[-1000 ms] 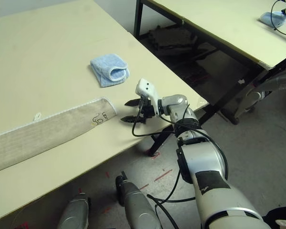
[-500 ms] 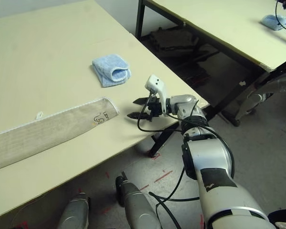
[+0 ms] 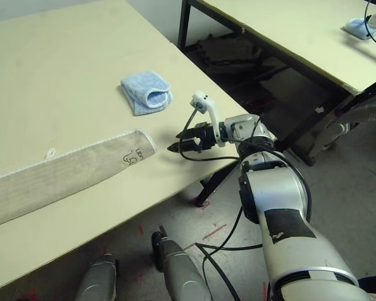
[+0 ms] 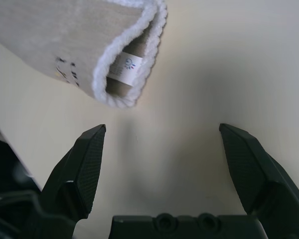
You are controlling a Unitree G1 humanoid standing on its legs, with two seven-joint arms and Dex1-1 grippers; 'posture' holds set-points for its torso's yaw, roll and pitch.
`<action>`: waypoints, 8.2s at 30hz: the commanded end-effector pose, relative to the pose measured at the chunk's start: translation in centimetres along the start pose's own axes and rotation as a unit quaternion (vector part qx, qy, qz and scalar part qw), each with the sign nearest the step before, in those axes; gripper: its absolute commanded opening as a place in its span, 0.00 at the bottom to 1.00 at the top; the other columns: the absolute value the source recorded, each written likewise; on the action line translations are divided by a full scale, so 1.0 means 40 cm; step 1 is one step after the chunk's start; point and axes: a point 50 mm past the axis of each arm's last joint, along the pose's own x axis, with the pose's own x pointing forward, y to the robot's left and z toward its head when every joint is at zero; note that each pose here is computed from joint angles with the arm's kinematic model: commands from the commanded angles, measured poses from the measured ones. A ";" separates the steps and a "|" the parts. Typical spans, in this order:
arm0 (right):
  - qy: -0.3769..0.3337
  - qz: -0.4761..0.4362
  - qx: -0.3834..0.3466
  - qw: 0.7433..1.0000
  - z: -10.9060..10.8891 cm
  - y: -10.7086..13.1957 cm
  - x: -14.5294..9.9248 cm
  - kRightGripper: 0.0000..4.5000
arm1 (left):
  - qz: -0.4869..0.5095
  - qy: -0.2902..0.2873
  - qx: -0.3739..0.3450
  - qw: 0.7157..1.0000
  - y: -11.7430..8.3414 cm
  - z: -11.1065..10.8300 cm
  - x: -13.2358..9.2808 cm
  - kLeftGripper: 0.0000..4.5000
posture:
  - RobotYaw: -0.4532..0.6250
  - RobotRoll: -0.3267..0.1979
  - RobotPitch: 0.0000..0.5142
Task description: Fold the towel and set it aside.
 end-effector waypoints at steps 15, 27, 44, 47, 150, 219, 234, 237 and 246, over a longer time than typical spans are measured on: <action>0.062 0.055 0.156 0.984 -0.034 0.041 0.111 1.00 | 0.005 0.032 -0.002 0.999 -0.022 -0.011 -0.017 1.00 | 0.45 0.62 0.44; -0.044 0.021 0.201 0.978 0.008 0.047 0.159 1.00 | -0.001 0.037 0.002 0.999 -0.032 -0.012 -0.003 1.00 | 0.45 0.62 0.43; -0.076 0.026 0.201 0.976 0.036 0.067 0.211 1.00 | -0.007 0.034 0.011 0.999 -0.026 0.004 0.015 1.00 | 0.45 0.62 0.44; -0.070 0.037 0.198 0.977 0.039 0.075 0.220 1.00 | -0.003 0.027 0.010 1.000 -0.022 0.007 0.018 1.00 | 0.45 0.62 0.44; 0.153 0.074 -0.082 0.982 0.250 0.280 0.174 0.00 | 0.011 0.014 0.003 1.000 0.006 -0.018 0.043 1.00 | 0.42 0.62 0.43; -0.013 0.153 -0.116 0.981 0.160 0.254 0.250 0.65 | 0.023 0.014 0.005 1.000 0.010 -0.012 0.038 1.00 | 0.43 0.62 0.47; -0.039 0.126 -0.163 0.978 0.094 0.255 0.317 0.01 | 0.021 0.013 0.005 1.000 0.003 -0.010 0.038 1.00 | 0.44 0.62 0.47; -0.041 0.118 -0.167 0.978 0.090 0.253 0.324 0.01 | 0.020 0.012 0.006 1.000 0.004 -0.010 0.042 1.00 | 0.43 0.62 0.47; -0.057 0.174 -0.145 0.972 0.100 0.275 0.296 0.01 | 0.020 0.013 0.005 1.000 0.005 -0.011 0.041 1.00 | 0.44 0.62 0.46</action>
